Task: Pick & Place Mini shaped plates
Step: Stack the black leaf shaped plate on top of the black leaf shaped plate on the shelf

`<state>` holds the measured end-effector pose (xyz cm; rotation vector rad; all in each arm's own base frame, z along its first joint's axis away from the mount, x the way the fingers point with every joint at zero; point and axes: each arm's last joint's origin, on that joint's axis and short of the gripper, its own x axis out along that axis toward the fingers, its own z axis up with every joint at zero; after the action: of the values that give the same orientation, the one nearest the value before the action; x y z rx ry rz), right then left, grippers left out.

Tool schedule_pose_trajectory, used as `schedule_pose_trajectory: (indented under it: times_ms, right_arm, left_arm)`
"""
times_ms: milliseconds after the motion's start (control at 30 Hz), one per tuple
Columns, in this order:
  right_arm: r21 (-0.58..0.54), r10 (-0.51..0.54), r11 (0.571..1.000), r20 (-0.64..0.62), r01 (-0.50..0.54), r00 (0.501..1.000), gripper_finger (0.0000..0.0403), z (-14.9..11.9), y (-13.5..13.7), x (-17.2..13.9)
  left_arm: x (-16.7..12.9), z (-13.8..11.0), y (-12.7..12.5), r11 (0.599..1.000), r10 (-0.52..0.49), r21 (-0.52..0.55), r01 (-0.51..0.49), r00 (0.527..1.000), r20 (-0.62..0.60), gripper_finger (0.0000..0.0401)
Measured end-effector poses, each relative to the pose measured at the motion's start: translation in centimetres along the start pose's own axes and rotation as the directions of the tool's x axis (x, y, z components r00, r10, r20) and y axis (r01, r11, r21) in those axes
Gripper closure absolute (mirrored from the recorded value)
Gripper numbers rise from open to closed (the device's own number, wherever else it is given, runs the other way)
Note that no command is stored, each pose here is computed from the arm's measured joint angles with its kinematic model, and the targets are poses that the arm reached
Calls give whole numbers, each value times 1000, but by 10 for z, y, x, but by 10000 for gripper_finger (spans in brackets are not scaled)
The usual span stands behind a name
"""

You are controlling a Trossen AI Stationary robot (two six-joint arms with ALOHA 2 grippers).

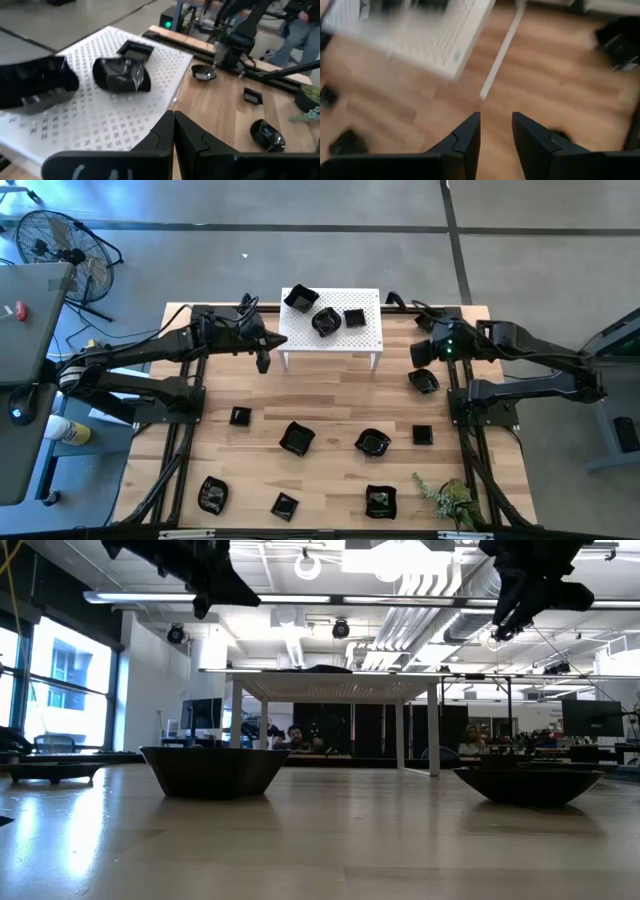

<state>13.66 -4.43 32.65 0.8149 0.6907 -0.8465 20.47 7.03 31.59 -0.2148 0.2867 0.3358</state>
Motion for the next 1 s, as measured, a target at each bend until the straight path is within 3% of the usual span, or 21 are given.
schedule_pose_trajectory:
  times_ms: [200,267,367,600,733,900,1000]
  right_arm:
    - [-24,29,999,-117,-32,993,292,-12,-3,17]
    - [-82,70,993,-196,-88,978,298,-22,-7,28]
    - [-78,136,984,-251,-160,958,310,-36,-15,43]
    - [42,115,993,-284,-107,952,328,-61,-44,49]
    - [84,43,996,-345,-15,938,322,-65,-55,53]
    - [53,-36,997,-361,59,932,298,-55,-60,67]
    - [47,-21,998,-398,43,917,281,-39,-56,72]
  left_arm:
    - [4,5,4,998,-56,20,55,998,37,400]
    - [3,7,9,999,-41,-13,42,998,57,400]
    - [3,12,15,999,-22,-27,25,994,104,400]
    - [2,12,20,999,-17,-48,21,996,93,400]
    - [2,12,20,999,-20,-48,24,996,92,400]
    - [7,11,21,999,-15,-50,19,996,83,400]
    - [8,10,21,999,-14,-51,18,997,76,400]
